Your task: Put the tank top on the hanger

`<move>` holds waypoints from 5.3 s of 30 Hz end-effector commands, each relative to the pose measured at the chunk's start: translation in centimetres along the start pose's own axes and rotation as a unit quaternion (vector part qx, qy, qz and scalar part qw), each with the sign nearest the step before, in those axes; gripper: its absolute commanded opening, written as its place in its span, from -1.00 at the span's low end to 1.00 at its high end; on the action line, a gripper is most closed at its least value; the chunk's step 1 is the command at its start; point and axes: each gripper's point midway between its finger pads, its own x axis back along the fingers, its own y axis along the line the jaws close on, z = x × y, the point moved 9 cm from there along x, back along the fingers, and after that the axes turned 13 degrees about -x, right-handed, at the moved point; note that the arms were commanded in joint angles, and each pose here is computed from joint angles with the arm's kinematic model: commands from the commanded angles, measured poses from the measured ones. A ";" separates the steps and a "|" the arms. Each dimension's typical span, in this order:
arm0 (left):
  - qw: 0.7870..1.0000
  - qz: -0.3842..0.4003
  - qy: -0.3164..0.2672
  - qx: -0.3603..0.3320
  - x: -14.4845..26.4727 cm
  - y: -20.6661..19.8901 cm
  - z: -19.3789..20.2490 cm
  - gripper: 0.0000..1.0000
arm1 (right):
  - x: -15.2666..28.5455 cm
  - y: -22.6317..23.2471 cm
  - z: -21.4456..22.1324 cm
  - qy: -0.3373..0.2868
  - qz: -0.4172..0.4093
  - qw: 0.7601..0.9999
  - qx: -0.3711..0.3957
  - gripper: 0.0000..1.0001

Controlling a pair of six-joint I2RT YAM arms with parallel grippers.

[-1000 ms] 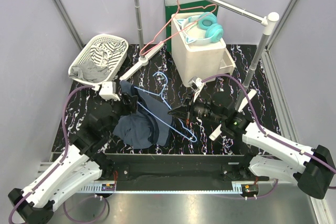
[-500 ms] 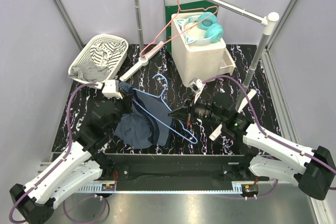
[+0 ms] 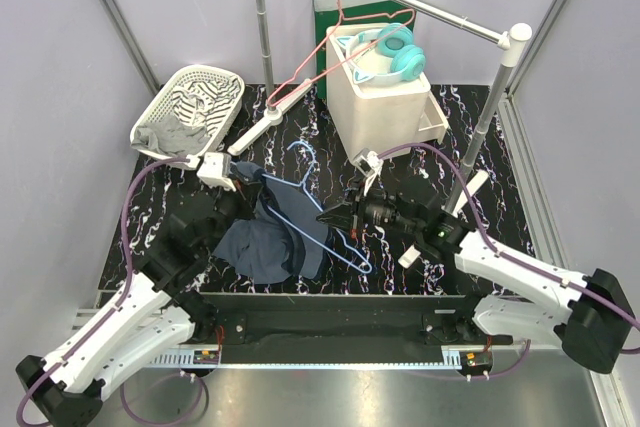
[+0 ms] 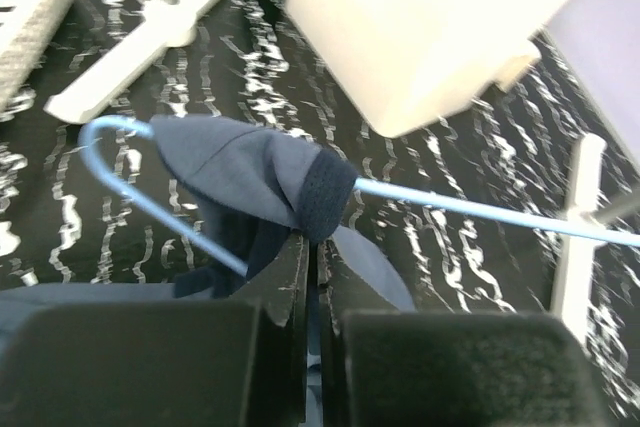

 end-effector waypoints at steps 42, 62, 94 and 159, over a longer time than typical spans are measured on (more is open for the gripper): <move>0.985 0.158 -0.066 -0.006 0.6 -3.9 -6.2 0.71 | -4.2 0.0 -1.6 -0.020 -0.048 0.999 -0.004 -1.00; 0.987 0.127 -0.065 -0.071 -3.2 -5.1 -4.0 -0.38 | -5.0 0.2 -2.1 -0.014 -0.056 0.998 -0.006 -1.00; 0.985 -0.093 -0.076 -0.125 -4.5 -0.7 0.1 -1.00 | 2.2 -1.2 4.5 -0.035 0.178 0.982 -0.054 0.61; 0.986 -0.069 -0.116 -0.093 -2.3 -0.2 0.4 -1.00 | 1.9 -9.2 4.7 -0.112 0.476 0.870 -0.068 -1.00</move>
